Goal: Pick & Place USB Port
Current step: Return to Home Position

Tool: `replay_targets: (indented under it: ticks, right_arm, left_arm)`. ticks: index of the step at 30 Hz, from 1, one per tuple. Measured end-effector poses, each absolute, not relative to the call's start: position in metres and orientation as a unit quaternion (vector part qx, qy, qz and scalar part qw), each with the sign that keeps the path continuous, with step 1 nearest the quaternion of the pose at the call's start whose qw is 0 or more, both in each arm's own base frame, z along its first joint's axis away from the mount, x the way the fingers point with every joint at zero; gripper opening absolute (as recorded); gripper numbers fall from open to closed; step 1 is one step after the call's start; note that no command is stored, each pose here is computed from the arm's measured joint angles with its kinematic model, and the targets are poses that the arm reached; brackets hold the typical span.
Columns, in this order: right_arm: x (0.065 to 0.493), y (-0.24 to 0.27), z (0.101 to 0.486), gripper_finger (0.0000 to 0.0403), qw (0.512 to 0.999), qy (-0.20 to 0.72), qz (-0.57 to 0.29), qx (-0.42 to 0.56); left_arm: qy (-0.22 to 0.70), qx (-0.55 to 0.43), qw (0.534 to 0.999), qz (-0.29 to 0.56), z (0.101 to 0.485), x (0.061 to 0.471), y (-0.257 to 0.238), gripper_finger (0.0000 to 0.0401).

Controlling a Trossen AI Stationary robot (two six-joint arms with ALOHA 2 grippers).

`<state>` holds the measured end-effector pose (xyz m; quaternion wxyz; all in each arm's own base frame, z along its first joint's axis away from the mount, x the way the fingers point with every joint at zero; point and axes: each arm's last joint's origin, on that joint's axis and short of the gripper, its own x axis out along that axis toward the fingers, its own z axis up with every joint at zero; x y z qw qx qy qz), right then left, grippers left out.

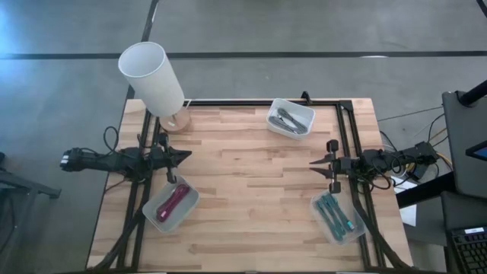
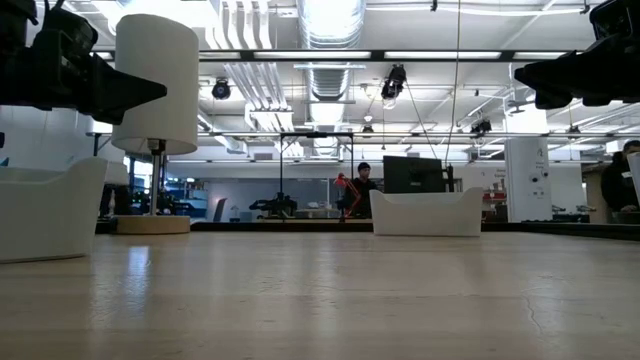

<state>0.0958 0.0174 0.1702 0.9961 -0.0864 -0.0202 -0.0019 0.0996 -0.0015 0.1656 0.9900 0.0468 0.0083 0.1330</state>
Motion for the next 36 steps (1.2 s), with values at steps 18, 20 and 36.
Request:
replay_targets:
  ticks: [18, 20, 36]
  right_arm:
    - [0.0958, 0.0174, 0.1702, 0.0088, 0.996, -0.020, -0.002, -0.086]
    - [0.0958, 0.0174, 0.1702, 0.0089, 0.996, -0.020, -0.002, -0.086]
    - [0.0958, 0.0174, 0.1702, 0.0072, 0.996, -0.020, -0.002, -0.086]
  left_arm:
    - [0.008, 0.047, 0.990, 0.133, 0.1656, 0.0996, -0.0015, 0.0012]
    - [0.008, 0.047, 0.990, 0.133, 0.1656, 0.0996, -0.0015, 0.0012]
    - [0.008, 0.047, 0.990, 0.133, 0.1656, 0.0996, -0.0014, 0.0012]
